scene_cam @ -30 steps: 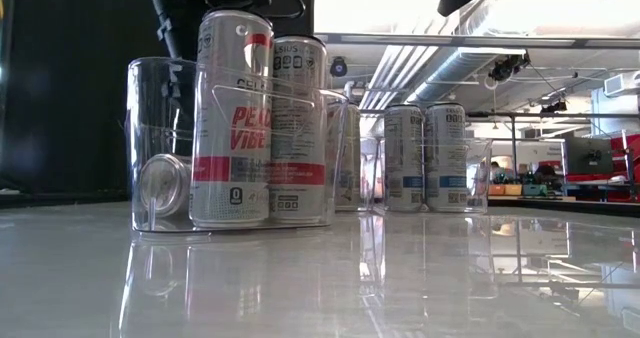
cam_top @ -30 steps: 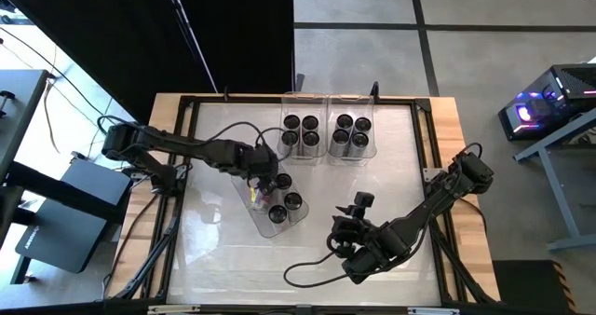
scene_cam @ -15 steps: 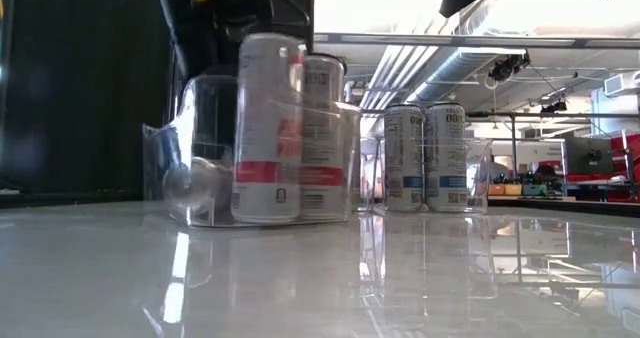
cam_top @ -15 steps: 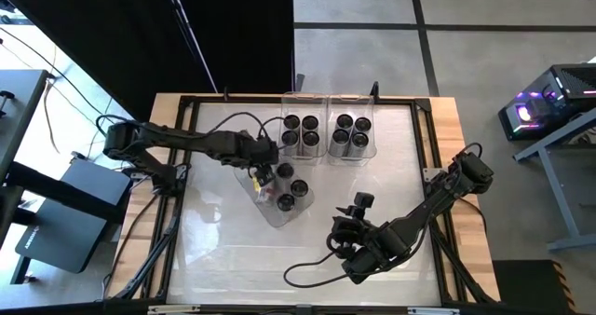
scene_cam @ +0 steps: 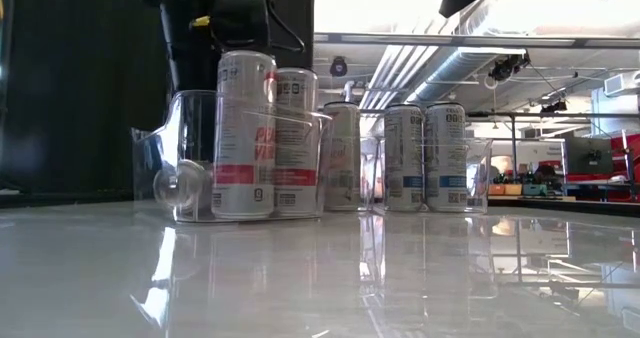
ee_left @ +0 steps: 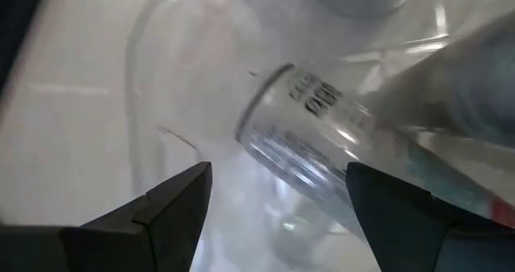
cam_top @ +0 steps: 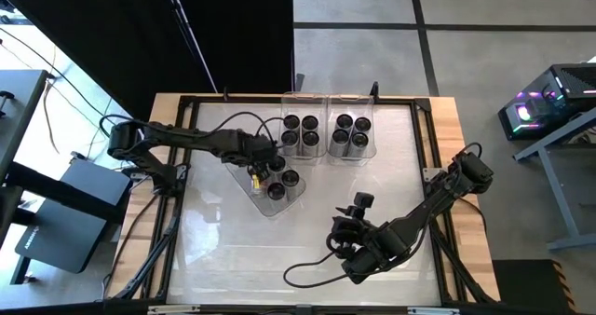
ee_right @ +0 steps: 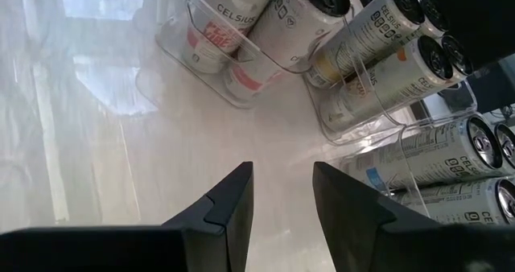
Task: Sort soda cans
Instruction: Adjust the white pink soda cans
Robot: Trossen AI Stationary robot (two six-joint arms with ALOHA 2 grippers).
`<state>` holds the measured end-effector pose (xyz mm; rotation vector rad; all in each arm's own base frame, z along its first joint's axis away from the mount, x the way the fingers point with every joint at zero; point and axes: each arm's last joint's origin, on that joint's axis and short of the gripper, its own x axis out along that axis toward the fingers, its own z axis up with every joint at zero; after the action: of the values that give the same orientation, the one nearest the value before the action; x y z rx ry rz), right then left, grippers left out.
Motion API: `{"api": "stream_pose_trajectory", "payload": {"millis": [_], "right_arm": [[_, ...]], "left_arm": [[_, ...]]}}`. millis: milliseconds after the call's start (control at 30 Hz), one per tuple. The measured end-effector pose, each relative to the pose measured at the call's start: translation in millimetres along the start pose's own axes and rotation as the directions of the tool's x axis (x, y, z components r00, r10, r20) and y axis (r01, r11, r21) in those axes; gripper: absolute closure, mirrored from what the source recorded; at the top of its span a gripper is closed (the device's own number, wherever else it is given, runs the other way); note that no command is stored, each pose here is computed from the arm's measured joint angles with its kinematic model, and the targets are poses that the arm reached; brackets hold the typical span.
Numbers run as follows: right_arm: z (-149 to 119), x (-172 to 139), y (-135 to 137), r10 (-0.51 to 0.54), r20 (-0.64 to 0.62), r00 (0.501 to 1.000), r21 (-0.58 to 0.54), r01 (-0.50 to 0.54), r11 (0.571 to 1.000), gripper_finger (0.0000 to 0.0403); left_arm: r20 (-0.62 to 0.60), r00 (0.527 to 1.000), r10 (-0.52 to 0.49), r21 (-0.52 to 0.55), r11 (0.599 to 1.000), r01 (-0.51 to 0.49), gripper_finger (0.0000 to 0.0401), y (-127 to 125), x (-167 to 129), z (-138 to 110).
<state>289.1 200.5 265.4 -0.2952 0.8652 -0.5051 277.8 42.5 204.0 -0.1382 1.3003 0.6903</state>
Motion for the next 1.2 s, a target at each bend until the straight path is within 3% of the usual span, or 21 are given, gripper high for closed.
{"api": "stream_pose_trajectory", "payload": {"millis": [100, 267, 533, 933, 1200], "right_arm": [[0.1, 0.1, 0.2, 0.0, 0.001, 1.0, 0.001, 0.0, 1.0, 0.0277], [0.2, 0.1, 0.3, 0.002, 0.002, 1.0, 0.003, -0.002, 1.0, 0.0277], [0.2, 0.1, 0.4, 0.002, 0.002, 1.0, 0.003, -0.002, 1.0, 0.0277], [0.2, 0.1, 0.4, 0.002, 0.002, 1.0, -0.005, -0.002, 1.0, 0.0277], [0.2, 0.0, 0.4, 0.002, 0.002, 1.0, -0.005, -0.002, 1.0, 0.0277]], "left_arm": [[-0.042, 0.997, -0.068, -0.128, 0.99, 0.062, 0.0117, -1.0, -1.3, -2.4], [-0.064, 0.985, -0.162, -0.336, 0.933, 0.132, 0.0117, -6.2, 0.8, -2.9], [-0.011, 0.982, -0.187, -0.491, 0.857, 0.158, 0.0117, -11.7, 16.5, -7.8], [0.006, 0.984, -0.179, -0.576, 0.804, 0.15, 0.0116, -6.9, 39.2, -20.9], [0.015, 0.982, -0.188, -0.534, 0.829, 0.167, 0.0116, -5.8, 42.3, -21.4]]}}
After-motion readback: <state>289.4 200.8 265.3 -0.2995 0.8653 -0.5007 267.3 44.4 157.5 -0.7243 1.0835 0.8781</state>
